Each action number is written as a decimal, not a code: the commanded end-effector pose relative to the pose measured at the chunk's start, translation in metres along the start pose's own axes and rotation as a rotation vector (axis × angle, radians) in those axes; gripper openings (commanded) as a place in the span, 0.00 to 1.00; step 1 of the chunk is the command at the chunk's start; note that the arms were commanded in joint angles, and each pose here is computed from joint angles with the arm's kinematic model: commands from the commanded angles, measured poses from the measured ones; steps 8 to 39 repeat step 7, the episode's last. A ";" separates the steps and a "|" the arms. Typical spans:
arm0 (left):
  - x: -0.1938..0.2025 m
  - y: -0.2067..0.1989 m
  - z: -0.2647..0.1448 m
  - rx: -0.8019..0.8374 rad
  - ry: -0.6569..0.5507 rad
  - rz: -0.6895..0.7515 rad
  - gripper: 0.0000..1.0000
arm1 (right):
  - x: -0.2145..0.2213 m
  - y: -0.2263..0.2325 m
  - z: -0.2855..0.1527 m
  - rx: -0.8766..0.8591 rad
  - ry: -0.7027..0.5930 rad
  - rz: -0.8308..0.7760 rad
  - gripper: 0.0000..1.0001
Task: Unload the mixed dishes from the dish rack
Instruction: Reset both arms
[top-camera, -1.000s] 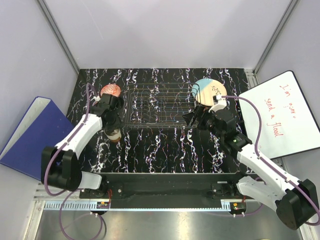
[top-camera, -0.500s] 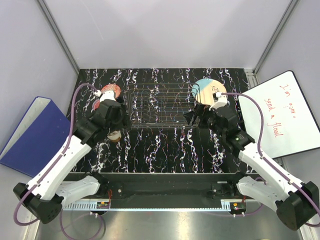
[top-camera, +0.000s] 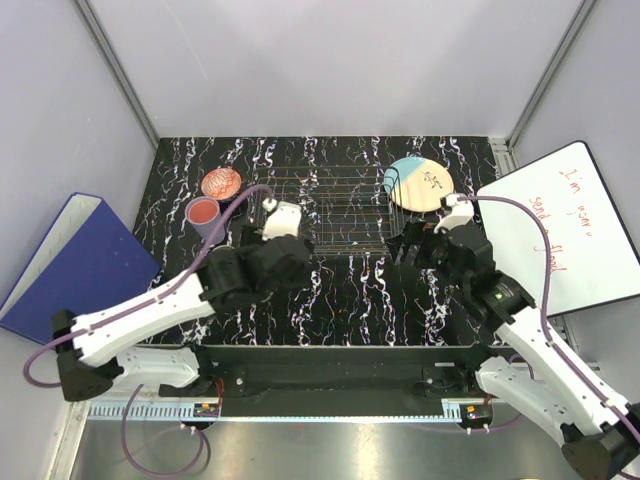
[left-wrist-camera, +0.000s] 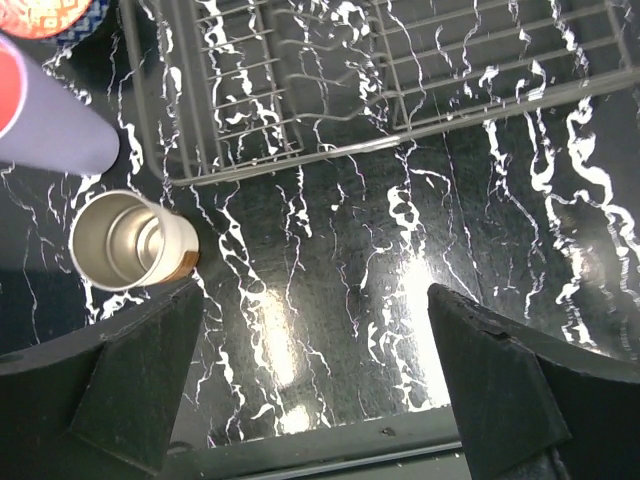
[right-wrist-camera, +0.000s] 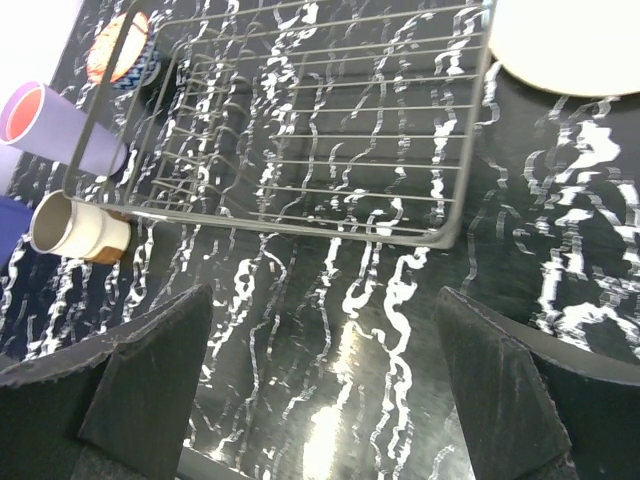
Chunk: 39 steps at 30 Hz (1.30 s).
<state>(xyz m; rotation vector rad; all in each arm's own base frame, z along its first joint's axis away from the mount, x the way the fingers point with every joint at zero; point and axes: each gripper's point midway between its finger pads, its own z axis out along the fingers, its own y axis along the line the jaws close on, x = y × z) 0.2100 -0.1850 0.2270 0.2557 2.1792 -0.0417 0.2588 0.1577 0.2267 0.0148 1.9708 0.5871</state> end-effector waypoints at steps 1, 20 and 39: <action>-0.018 -0.015 0.004 -0.023 -0.059 0.036 0.99 | -0.020 -0.008 -0.021 0.064 -0.052 -0.054 1.00; -0.030 -0.034 0.000 0.087 -0.110 -0.014 0.99 | -0.021 -0.009 -0.024 0.072 -0.049 -0.046 1.00; -0.030 -0.034 0.000 0.087 -0.110 -0.014 0.99 | -0.021 -0.009 -0.024 0.072 -0.049 -0.046 1.00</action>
